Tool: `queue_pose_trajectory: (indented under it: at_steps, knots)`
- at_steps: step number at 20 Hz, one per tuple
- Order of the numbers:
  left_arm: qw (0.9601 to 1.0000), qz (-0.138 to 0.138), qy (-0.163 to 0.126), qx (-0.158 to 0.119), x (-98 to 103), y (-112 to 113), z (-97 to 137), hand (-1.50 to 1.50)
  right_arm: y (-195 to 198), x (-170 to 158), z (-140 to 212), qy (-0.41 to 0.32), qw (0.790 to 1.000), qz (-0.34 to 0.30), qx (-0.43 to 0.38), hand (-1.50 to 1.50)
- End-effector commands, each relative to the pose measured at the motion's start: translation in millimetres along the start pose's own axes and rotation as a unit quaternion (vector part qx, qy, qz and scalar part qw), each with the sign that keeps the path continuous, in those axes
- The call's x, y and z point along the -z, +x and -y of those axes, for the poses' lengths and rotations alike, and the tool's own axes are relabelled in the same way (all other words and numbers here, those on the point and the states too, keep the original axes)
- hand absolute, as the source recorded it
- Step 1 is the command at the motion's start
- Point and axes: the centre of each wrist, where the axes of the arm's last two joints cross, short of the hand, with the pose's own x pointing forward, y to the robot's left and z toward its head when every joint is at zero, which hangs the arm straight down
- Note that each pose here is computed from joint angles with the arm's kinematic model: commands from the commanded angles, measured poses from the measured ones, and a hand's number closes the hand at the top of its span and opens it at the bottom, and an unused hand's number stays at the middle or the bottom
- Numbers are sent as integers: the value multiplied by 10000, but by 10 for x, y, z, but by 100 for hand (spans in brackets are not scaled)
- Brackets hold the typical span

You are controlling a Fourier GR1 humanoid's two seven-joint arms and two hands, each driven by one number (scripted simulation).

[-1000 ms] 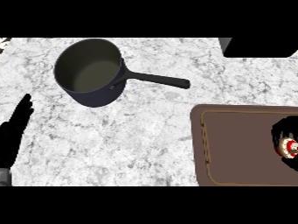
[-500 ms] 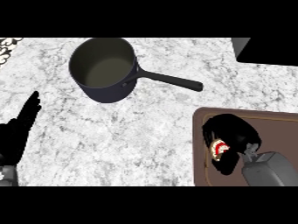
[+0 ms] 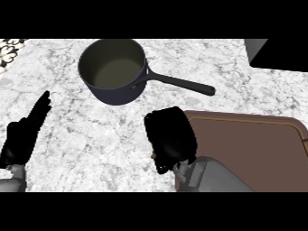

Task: Pick the cupcake from the tray and place it in the pot

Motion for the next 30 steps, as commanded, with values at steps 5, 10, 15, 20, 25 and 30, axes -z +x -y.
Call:
queue_pose_trajectory:
  at_steps: [5, 10, 15, 20, 25, 30]
  knots:
    - [9999, 43, -121, 66, 19, -11, 2, 0, 675, -154, 365, -2215, 9734, -592, 17, 150]
    - [10000, 64, 41, 53, 92, 73, -14, 0, 803, -104, 623, -2643, 9573, -815, 845, 150]
    - [10000, -4, 6, 15, 55, -18, 90, 0, 953, 43, 893, -2965, 9446, -713, 1215, 150]
    - [9999, 152, 59, -24, 172, 97, 19, 0, 992, 321, 1074, -3089, 9376, -793, 1389, 150]
    - [9999, 81, 90, 24, 140, 85, -106, 0, 964, 646, 1284, -3062, 9381, -841, 1385, 150]
    - [9996, 203, 209, 27, 108, 162, -70, 0, 746, 1035, 1121, -3099, 9371, -899, 1334, 150]
